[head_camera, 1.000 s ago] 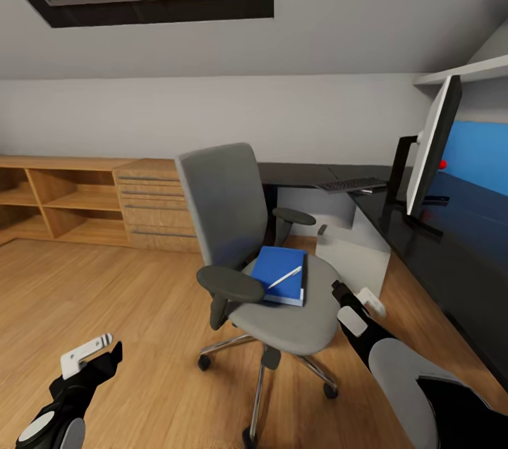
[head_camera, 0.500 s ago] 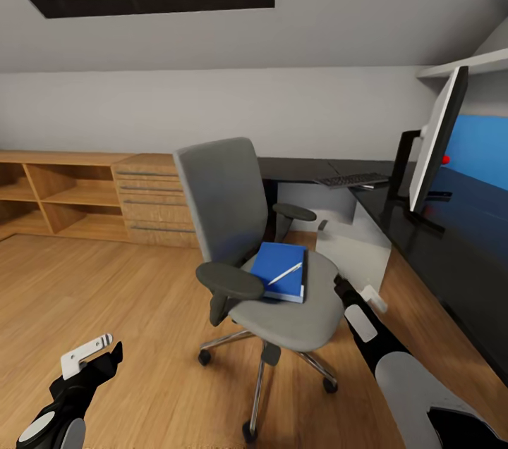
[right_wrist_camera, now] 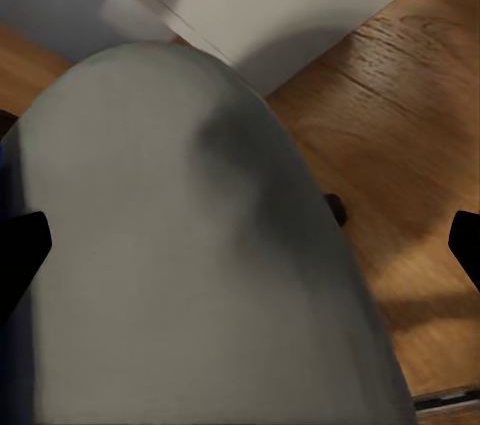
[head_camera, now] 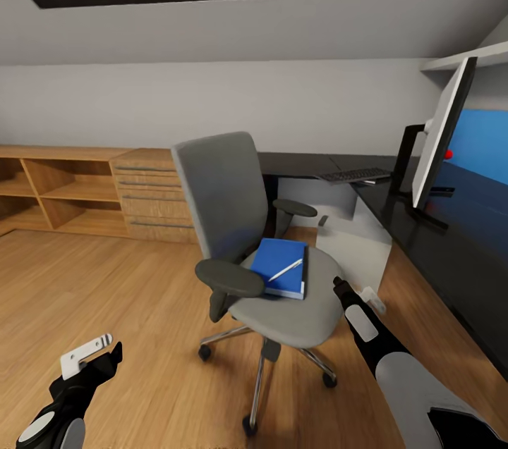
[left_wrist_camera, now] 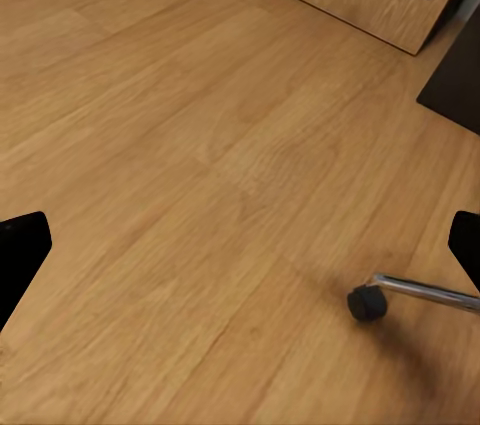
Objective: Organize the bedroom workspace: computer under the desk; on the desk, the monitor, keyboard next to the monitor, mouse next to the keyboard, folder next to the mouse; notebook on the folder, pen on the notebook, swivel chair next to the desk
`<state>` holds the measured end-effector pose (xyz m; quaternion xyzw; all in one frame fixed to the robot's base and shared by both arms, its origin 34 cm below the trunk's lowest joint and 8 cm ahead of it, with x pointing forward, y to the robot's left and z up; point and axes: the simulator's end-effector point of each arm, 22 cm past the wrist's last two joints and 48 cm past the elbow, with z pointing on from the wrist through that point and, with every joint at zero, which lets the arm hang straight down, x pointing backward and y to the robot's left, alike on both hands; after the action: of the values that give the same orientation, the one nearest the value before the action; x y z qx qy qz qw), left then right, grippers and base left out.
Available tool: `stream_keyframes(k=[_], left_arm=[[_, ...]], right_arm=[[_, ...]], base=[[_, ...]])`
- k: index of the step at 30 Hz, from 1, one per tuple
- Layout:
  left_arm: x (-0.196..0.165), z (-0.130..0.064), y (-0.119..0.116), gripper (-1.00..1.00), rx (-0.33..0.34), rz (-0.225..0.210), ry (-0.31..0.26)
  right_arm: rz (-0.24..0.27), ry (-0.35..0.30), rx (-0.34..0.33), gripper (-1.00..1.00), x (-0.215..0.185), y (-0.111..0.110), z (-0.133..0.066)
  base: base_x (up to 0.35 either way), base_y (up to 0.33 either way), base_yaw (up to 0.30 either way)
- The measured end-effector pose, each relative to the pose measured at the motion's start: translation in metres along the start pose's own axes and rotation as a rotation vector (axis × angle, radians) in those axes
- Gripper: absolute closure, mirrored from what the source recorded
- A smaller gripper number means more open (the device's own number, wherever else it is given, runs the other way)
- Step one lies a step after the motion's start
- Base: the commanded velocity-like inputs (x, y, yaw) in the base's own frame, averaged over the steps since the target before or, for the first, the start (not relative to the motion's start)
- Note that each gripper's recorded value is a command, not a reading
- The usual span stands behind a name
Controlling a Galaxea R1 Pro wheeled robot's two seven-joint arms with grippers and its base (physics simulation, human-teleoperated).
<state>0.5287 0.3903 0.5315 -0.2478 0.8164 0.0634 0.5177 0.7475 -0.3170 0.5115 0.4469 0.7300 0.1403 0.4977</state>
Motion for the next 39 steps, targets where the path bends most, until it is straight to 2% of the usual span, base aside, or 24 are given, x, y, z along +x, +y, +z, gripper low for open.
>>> stream_keyframes(k=[10,16,22,39], left_arm=[[0.002,0.001,0.001,-1.00,-0.002,0.003,0.005],[0.002,0.001,0.001,-1.00,-0.002,0.003,0.006],[0.004,0.002,0.001,-1.00,-0.003,0.005,0.009],[0.009,0.004,0.000,-1.00,-0.002,0.009,0.021]], right_arm=[[0.000,0.007,0.003,-1.00,0.005,-0.001,0.001],[-0.012,0.005,0.008,-1.00,0.004,-0.003,0.001],[-0.001,0.018,0.008,-1.00,0.012,-0.003,0.002],[-0.012,0.021,0.021,-1.00,0.015,-0.010,0.005]], base=[[0.000,0.000,0.019],[0.000,0.000,0.232],[0.000,0.000,0.234],[0.306,0.000,0.226]])
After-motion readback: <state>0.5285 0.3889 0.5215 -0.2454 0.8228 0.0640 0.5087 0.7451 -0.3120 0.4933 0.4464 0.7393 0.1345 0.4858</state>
